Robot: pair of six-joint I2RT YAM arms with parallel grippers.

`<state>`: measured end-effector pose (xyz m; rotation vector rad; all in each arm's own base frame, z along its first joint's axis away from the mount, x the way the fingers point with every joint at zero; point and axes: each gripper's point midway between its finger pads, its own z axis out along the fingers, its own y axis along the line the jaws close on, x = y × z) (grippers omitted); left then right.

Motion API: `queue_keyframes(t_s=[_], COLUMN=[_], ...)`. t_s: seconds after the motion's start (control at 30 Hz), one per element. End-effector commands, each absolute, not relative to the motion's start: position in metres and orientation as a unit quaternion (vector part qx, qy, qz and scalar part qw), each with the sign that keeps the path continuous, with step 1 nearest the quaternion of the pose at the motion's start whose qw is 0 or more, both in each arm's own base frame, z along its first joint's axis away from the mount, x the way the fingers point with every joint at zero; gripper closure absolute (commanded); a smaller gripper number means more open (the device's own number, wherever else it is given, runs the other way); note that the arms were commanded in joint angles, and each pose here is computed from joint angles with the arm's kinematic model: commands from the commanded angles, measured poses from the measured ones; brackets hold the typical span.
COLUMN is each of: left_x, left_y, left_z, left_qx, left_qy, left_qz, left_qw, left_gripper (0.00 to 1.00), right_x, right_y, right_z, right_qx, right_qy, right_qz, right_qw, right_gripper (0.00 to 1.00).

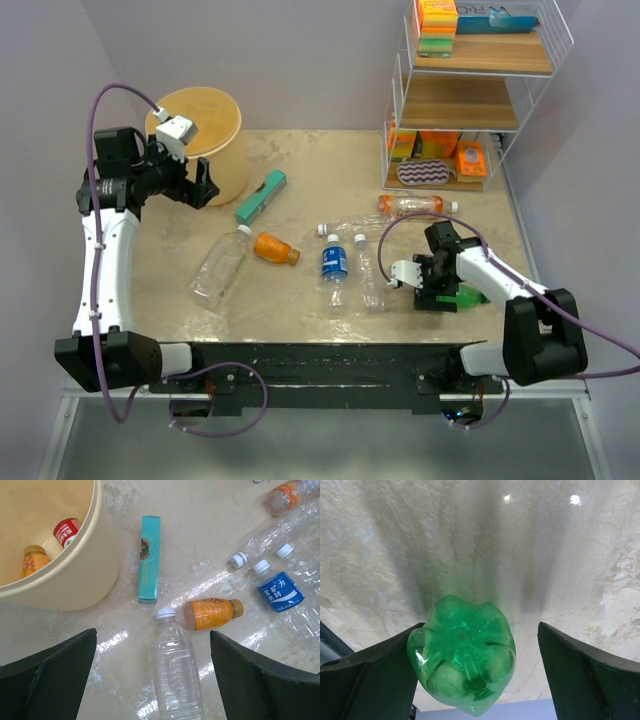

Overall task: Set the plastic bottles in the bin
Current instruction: Pick up the plastic bottle at the center of the board.

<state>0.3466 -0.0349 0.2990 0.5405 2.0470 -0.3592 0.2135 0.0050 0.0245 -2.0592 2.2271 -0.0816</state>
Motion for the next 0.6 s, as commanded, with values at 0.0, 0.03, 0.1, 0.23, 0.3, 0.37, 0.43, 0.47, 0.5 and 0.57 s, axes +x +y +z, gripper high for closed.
queue_keyframes(t_s=[0.0, 0.03, 0.1, 0.23, 0.3, 0.37, 0.43, 0.47, 0.5, 0.57], left_x=[0.348, 0.3478, 0.3475, 0.3468, 0.3466, 0.3462, 0.3463, 0.3466, 0.3466, 0.3469], left_y=[-0.0317, -0.0322, -0.0315, -0.0314, -0.0312, -0.0312, -0.0314, -0.0319, -0.0317, -0.0321], left_z=[0.3038, 0.3026, 0.3029, 0.3, 0.2985, 0.2978, 0.2966, 0.2964, 0.2965, 0.2966], left_qx=[0.232, 0.233, 0.233, 0.236, 0.235, 0.235, 0.236, 0.236, 0.236, 0.237], left_qy=[0.828, 0.828, 0.828, 0.827, 0.828, 0.828, 0.828, 0.828, 0.828, 0.827], left_qz=[-0.134, -0.134, -0.132, -0.131, -0.13, -0.131, -0.131, -0.132, -0.132, -0.133], left_qw=[0.492, 0.491, 0.493, 0.493, 0.492, 0.492, 0.491, 0.492, 0.492, 0.493], left_gripper=[0.01, 0.01, 0.01, 0.01, 0.01, 0.01, 0.01, 0.01, 0.01, 0.01], right_x=[0.2347, 0.2346, 0.2355, 0.2366, 0.2371, 0.2376, 0.2383, 0.2392, 0.2396, 0.2397], right_y=[0.0182, 0.0183, 0.0175, 0.0162, 0.0158, 0.0153, 0.0147, 0.0147, 0.0144, 0.0133], right_z=[0.0318, 0.0306, 0.0296, 0.0276, 0.0281, 0.0293, 0.0315, 0.033, 0.0347, 0.0369], right_qx=[-0.66, -0.66, -0.658, -0.654, -0.653, -0.652, -0.65, -0.65, -0.65, -0.649], right_qy=[0.744, 0.744, 0.747, 0.75, 0.752, 0.753, 0.754, 0.754, 0.754, 0.755], right_qz=[-0.026, -0.025, -0.028, -0.03, -0.031, -0.032, -0.035, -0.037, -0.038, -0.04], right_qw=[0.097, 0.095, 0.093, 0.089, 0.088, 0.087, 0.087, 0.089, 0.09, 0.089], right_gripper=[0.08, 0.08, 0.1, 0.15, 0.19, 0.22, 0.28, 0.3, 0.34, 0.37])
